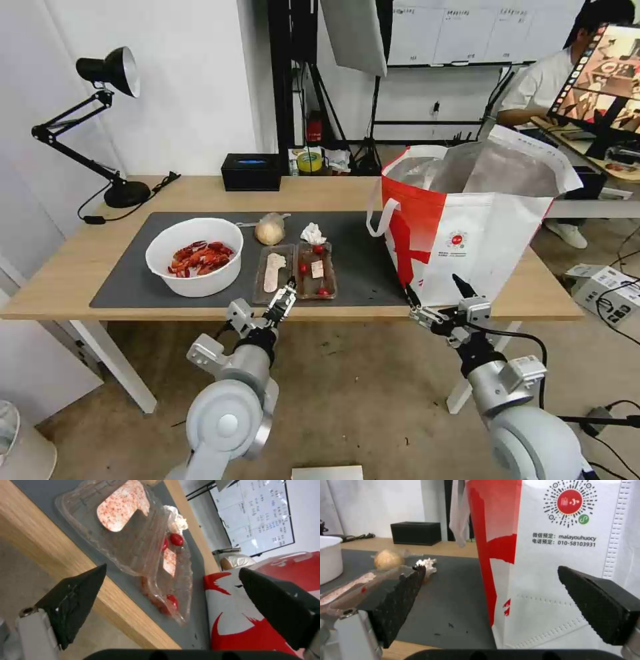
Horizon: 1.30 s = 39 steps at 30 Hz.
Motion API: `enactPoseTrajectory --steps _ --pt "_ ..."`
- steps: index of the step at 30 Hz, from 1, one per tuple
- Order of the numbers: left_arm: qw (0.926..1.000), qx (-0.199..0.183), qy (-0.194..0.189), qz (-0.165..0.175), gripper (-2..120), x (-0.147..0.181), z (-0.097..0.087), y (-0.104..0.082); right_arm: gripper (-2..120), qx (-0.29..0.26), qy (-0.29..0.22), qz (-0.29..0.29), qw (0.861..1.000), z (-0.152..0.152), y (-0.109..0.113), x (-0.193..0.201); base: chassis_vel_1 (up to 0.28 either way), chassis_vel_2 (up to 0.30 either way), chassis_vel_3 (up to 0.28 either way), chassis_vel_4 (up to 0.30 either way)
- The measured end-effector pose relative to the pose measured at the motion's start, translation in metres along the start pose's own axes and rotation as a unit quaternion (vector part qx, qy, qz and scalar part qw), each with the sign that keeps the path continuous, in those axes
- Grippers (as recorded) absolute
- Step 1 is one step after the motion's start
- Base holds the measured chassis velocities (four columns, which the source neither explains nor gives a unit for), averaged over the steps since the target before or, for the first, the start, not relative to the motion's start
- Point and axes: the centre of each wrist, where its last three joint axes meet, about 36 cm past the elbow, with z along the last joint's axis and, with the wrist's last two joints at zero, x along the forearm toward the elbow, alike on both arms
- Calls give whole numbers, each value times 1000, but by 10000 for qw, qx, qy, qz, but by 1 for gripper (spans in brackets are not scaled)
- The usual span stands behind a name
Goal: Pick up the trash from the table and place it into the takeout bag.
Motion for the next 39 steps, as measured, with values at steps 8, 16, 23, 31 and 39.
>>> enactPoseTrajectory --steps 8,16,23,31,39 --pt "10000 -18 33 -12 100 -9 5 1 100 16 3 9 10000 1 -1 0 0 0 0 0" --pt "10000 -19 5 -28 100 -13 6 3 100 29 29 10 10000 2 -1 2 0 0 0 0" --pt "10000 -9 -38 -6 100 -17 4 2 100 62 40 13 10000 4 -1 3 0 0 0 0" --pt "10000 14 -17 59 100 -18 7 2 100 61 63 12 10000 6 0 5 0 0 0 0" --pt "10000 -23 28 45 100 -21 9 5 100 55 73 31 10000 8 0 6 0 0 0 0"
